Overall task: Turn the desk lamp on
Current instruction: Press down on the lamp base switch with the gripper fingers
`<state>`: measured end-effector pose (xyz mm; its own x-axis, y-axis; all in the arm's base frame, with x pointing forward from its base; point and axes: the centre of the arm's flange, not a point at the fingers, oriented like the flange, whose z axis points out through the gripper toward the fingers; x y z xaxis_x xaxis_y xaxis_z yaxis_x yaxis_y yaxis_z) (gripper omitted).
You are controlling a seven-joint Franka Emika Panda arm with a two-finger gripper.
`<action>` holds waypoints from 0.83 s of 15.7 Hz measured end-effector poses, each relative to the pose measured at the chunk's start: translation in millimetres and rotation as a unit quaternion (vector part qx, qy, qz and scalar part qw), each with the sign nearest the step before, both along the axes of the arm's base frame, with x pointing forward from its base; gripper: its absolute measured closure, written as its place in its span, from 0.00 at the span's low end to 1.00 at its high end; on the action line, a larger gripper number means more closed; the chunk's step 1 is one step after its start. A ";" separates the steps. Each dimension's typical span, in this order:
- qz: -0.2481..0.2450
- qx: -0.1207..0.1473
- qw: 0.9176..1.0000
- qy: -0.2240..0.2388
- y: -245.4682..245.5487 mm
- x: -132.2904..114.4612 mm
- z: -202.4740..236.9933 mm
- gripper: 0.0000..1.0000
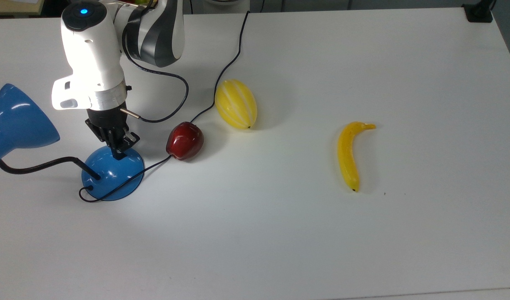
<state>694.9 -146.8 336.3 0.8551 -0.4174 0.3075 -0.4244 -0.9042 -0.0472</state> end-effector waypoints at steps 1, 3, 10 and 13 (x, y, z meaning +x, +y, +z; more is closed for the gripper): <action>0.000 -0.001 1.000 0.000 0.2 0.7 -0.1 0.99; 0.001 -0.004 1.000 0.000 0.6 1.7 0.0 0.99; 0.000 -0.004 1.000 -0.001 0.6 2.4 0.7 0.99; -0.001 -0.005 1.000 -0.003 -0.3 3.3 2.8 0.99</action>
<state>698.2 -147.1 339.1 0.8518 -0.4169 0.3173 -0.4266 -0.9035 -0.0419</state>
